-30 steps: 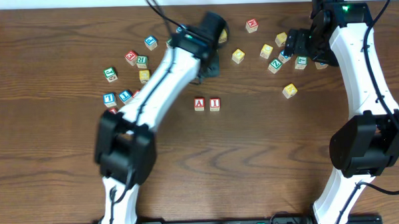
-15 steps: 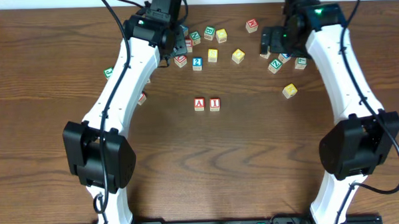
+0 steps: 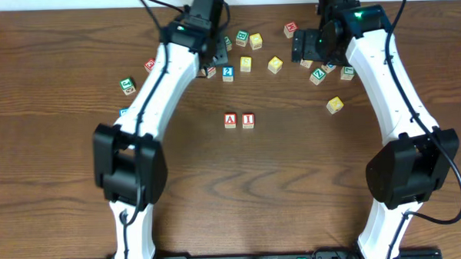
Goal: Spell out AI2
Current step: 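Move the left gripper to the blue 2 block and grasp it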
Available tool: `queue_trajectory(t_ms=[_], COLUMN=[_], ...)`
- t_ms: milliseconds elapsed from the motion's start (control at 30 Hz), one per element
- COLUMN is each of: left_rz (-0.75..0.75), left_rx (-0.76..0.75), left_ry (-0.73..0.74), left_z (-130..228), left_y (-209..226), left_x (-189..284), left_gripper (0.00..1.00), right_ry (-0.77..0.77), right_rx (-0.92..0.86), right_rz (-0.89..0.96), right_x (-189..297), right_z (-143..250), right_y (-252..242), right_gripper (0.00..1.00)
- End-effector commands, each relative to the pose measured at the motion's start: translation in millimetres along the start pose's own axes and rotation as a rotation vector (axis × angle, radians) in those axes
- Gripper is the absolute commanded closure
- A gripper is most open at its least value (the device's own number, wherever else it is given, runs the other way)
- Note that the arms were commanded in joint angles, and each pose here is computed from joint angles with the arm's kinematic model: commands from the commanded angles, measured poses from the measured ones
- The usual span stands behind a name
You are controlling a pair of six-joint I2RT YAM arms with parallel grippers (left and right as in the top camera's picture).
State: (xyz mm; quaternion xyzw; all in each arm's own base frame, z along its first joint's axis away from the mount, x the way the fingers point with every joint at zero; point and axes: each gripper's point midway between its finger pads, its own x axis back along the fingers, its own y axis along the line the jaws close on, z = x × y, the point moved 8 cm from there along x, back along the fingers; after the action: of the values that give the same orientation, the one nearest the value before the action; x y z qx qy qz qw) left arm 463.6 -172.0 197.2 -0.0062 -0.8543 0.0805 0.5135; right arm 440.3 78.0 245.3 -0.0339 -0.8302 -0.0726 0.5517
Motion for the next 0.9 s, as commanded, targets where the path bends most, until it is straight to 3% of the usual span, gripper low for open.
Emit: queue_trajectory(t_ms=[0, 467, 867], left_rz=[0.021, 0.02, -0.01], left_rx=[-0.067, -0.157, -0.16], left_ry=[0.027, 0.047, 0.044], left_z=[8.5, 27.9, 31.2], left_y=[-10.4, -24.9, -23.0], left_x=[-25.8, -90.9, -102.7], left_gripper=[0.55, 0.55, 0.55], right_ry=[-0.009, 0.082, 0.087], right_rx=[-0.03, -0.026, -0.022], right_rz=[0.006, 0.037, 0.037], right_x=[6.4, -30.0, -40.4], right_z=[-2.8, 21.7, 26.8], right_y=[-7.4, -14.5, -13.8], right_gripper=[0.01, 0.01, 0.01])
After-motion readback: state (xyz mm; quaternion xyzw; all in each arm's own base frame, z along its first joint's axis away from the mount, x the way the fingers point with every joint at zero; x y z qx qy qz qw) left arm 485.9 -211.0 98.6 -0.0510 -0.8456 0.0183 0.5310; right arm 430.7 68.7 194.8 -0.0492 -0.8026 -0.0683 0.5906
